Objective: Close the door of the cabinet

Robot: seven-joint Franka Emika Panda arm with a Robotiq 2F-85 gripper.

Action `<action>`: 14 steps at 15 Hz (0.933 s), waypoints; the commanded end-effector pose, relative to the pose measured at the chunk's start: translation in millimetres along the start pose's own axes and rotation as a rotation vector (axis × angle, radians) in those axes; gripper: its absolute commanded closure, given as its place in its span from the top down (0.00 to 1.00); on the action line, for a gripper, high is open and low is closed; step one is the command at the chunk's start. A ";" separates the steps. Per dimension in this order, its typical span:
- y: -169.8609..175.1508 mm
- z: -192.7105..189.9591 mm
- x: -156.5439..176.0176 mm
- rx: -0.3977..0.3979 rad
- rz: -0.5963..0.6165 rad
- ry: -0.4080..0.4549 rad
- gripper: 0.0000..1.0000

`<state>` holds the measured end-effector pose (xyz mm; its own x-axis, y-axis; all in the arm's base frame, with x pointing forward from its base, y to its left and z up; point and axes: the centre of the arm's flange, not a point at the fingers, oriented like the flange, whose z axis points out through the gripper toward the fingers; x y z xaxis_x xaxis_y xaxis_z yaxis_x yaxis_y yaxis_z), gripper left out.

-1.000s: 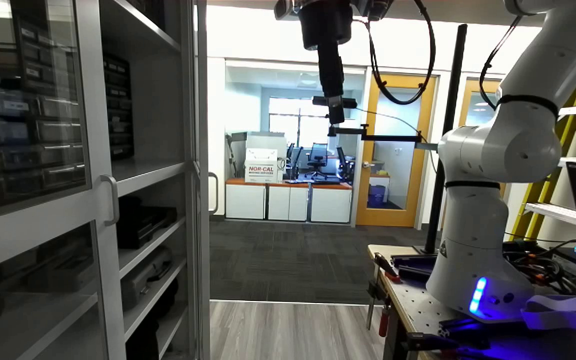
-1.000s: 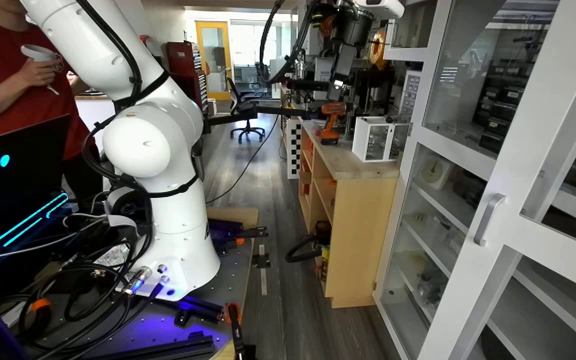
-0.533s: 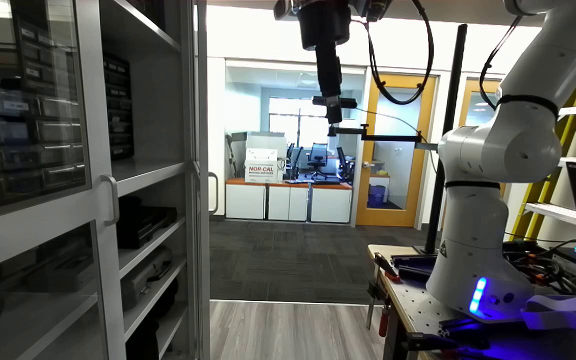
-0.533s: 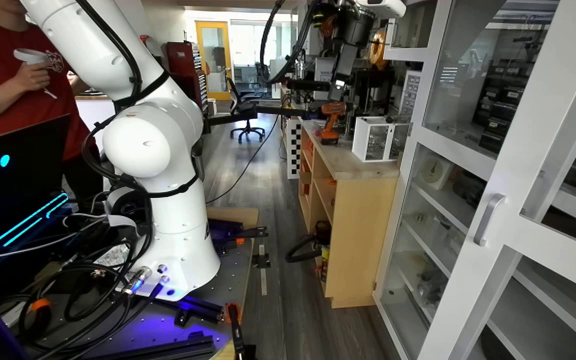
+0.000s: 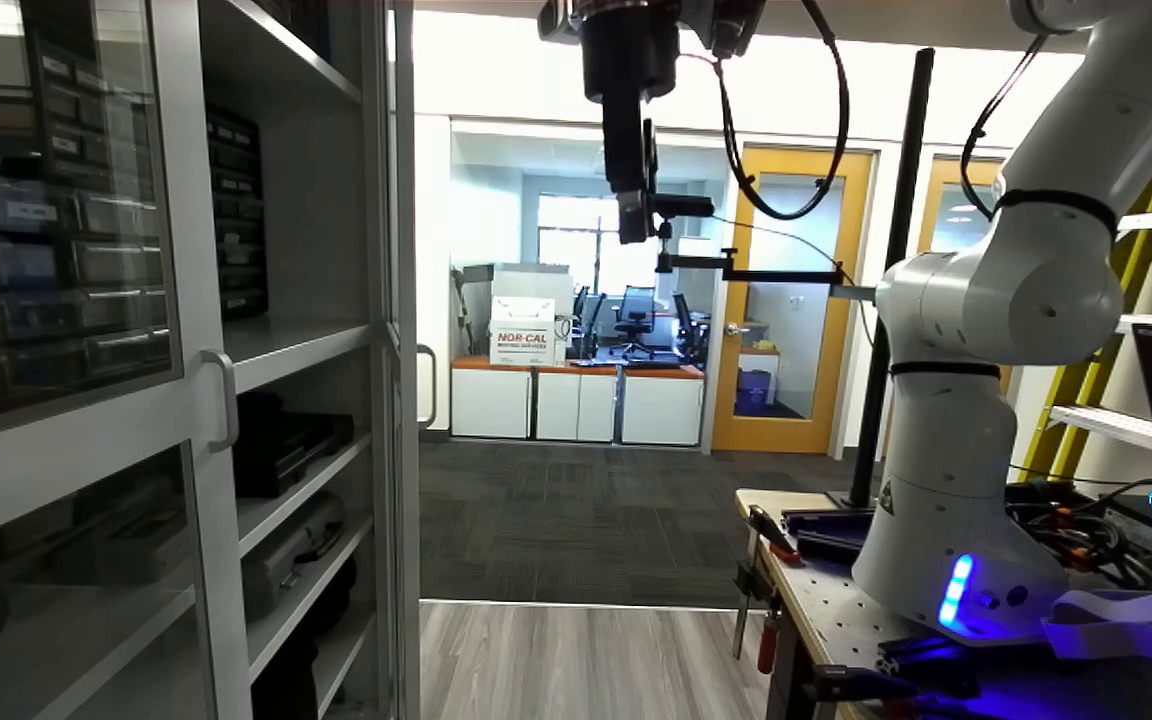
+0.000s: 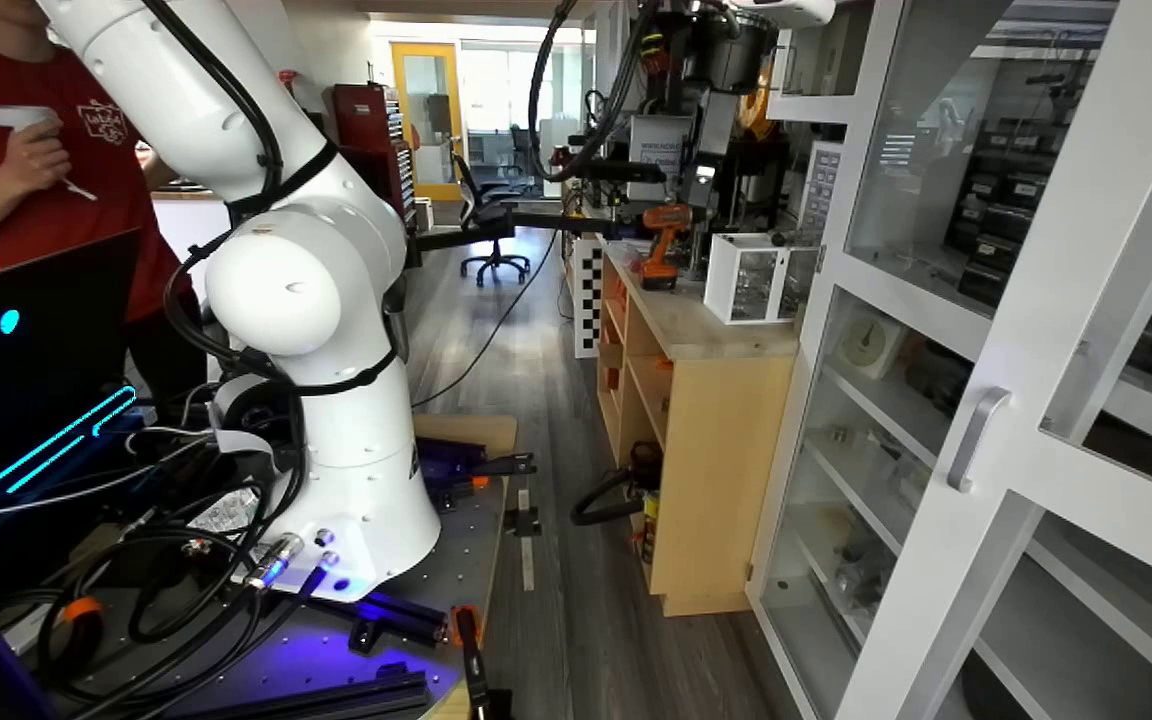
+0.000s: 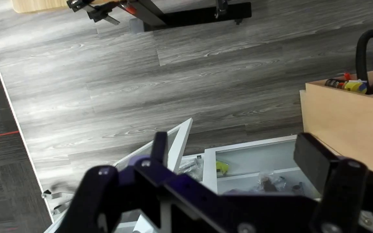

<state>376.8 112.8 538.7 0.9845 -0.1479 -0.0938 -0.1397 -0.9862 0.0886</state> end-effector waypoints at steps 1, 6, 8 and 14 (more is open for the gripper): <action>20.2 5.7 -13.5 0.016 -0.013 0.100 1.00; 35.8 6.3 -25.7 0.024 -0.044 0.246 1.00; 40.9 7.3 -29.0 0.020 -0.058 0.291 1.00; 52.8 20.5 -32.0 0.012 -0.089 0.393 1.00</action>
<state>349.0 76.8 537.0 0.9733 -0.0503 0.2240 -0.0689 -0.9947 0.0759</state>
